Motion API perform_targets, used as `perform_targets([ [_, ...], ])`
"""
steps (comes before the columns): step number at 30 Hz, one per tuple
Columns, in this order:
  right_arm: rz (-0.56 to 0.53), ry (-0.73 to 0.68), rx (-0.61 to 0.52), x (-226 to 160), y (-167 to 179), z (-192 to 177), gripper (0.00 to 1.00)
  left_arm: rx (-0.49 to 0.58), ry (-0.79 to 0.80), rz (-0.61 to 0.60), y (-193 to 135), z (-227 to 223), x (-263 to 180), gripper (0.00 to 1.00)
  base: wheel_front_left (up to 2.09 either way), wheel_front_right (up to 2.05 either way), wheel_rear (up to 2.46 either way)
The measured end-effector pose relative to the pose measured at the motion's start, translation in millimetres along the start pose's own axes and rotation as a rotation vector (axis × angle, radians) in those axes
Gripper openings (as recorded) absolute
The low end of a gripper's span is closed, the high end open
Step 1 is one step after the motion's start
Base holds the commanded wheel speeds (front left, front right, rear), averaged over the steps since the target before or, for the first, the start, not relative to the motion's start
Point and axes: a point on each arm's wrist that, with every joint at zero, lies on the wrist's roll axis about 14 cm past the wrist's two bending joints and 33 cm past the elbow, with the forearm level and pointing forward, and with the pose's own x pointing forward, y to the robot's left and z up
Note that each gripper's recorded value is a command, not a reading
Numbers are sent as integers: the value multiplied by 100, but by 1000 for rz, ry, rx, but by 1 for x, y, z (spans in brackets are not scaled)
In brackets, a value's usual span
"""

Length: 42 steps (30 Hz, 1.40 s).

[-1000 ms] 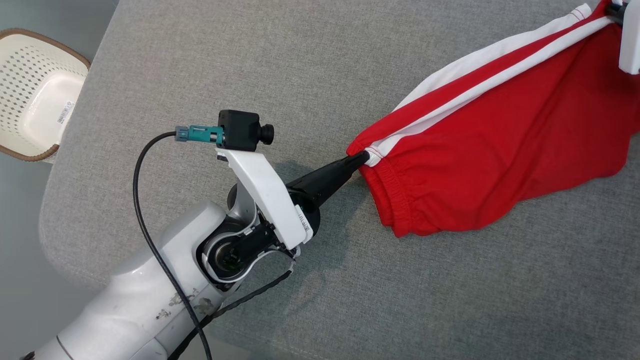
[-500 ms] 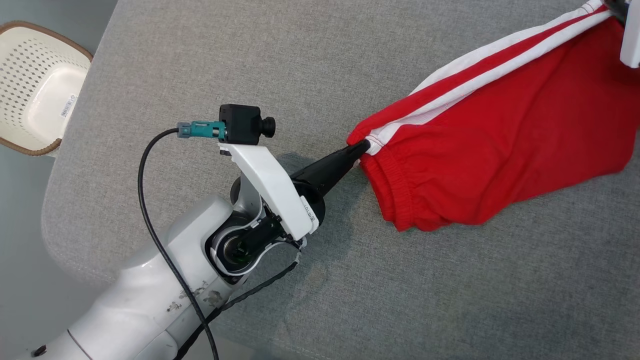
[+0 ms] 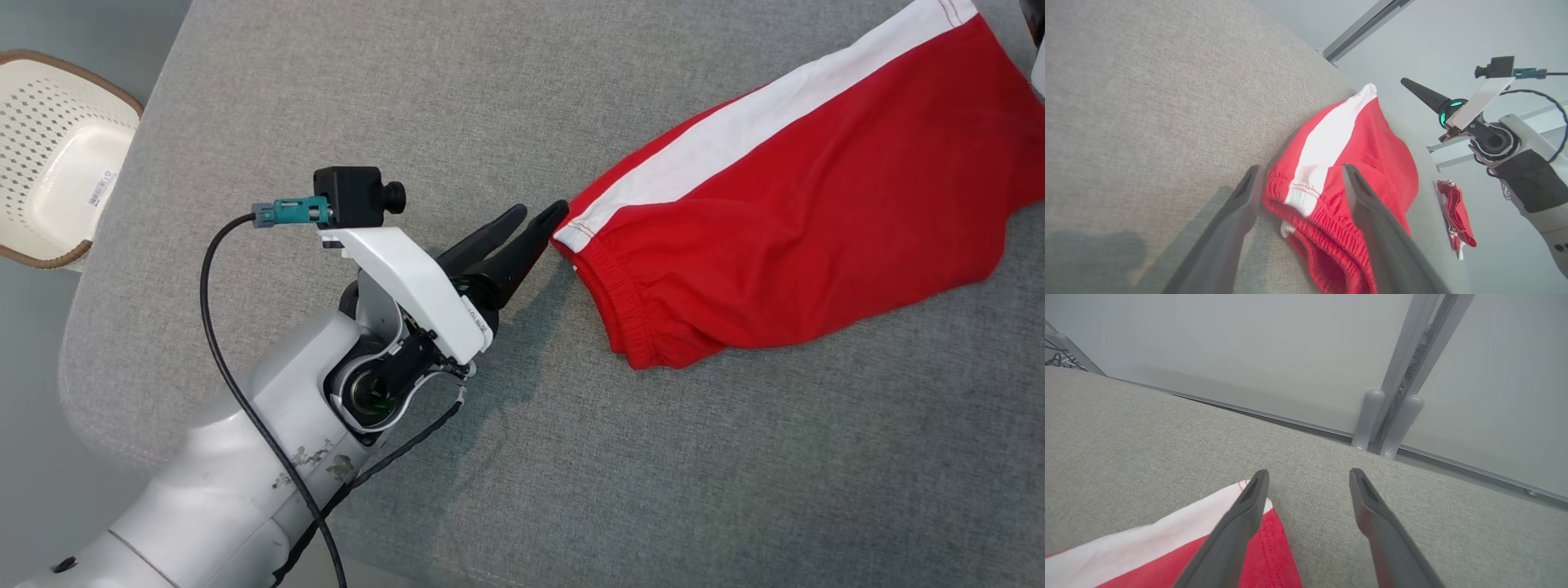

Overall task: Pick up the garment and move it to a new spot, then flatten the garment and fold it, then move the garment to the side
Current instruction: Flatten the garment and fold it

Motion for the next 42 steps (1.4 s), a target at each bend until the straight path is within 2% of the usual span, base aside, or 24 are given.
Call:
perform_targets([
  [7, -25, -82, 26, -17, -7, 9, 100, 69, -46, 7, -1, 10, -5, 100, 0, 0, 0],
  [11, -22, -189, 48, -33, -4, 26, 100, 169, -167, 56, 12, 35, -17, 100, 0, 0, 0],
  [19, -27, -364, 61, -76, 1, 42, 100, 279, -347, 78, 9, 71, -36, 100, 0, 0, 0],
  [24, -55, -434, 21, -111, -7, 40, 100, 394, -482, 89, -10, 104, -51, 100, 0, 0, 0],
  [27, -77, -449, 30, -131, -14, 32, 100, 423, -530, 106, -11, 98, -63, 100, 0, 0, 0],
  [31, -104, -501, -12, -162, -23, 33, 100, 519, -615, 112, -26, 98, -78, 100, 0, 0, 0],
  [35, -152, -552, 4, -193, -32, 23, 100, 510, -636, 122, -24, 76, -89, 100, 0, 0, 0],
  [42, -208, -610, 87, -233, -22, -10, 100, 519, -668, 141, -22, 56, -108, 100, 0, 0, 0],
])
